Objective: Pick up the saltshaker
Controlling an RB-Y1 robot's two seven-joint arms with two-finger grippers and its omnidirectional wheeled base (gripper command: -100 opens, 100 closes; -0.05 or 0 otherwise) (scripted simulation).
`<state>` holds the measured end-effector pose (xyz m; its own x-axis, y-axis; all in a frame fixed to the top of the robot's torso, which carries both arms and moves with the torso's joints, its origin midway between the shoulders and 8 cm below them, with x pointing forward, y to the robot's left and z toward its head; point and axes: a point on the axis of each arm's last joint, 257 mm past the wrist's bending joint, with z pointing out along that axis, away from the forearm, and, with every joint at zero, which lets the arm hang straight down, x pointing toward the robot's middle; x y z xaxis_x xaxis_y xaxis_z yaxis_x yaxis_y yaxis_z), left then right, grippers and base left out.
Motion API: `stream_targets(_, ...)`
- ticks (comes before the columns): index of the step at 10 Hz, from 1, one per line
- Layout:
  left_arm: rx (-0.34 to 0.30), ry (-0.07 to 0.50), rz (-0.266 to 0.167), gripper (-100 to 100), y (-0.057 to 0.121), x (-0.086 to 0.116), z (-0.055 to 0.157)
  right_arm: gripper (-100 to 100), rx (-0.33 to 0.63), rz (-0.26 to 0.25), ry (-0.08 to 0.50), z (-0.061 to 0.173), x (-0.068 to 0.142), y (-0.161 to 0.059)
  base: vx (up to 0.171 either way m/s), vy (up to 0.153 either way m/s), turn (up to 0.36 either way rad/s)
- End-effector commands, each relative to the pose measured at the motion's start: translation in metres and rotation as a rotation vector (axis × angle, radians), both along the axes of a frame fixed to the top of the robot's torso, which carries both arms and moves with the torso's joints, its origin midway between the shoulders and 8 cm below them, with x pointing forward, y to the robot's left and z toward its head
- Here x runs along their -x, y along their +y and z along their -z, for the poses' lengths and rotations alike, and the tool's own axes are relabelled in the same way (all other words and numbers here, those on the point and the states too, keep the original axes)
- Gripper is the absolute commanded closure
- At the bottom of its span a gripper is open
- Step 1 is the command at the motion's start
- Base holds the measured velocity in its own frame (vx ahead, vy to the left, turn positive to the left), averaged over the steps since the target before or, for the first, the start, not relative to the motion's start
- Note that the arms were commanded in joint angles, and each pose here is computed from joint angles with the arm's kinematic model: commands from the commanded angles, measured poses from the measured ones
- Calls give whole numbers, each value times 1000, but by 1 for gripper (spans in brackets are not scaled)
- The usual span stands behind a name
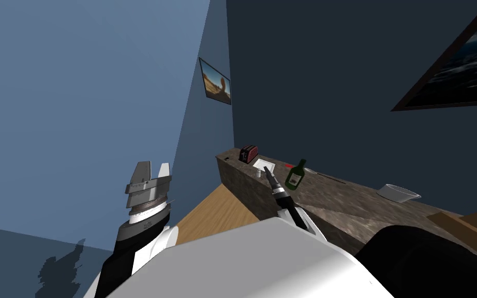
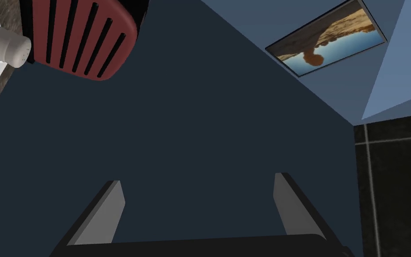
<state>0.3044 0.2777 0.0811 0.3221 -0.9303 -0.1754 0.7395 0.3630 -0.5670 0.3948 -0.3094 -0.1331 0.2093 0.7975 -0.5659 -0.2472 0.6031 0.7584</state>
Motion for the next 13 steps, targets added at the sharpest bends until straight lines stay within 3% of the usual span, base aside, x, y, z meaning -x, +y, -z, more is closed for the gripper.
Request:
stream_targets(1,0,0,0,0,0,0,0,-100,59,32,33,16,-2,-9,-30,65,-129)
stream_targets(7,0,0,0,0,0,0,0,-100,283,132,168,71,-7,-40,-10,55,-74)
stream_targets(13,0,0,0,0,0,0,0,-100,525,204,311,121,-9,-72,41,37,44)
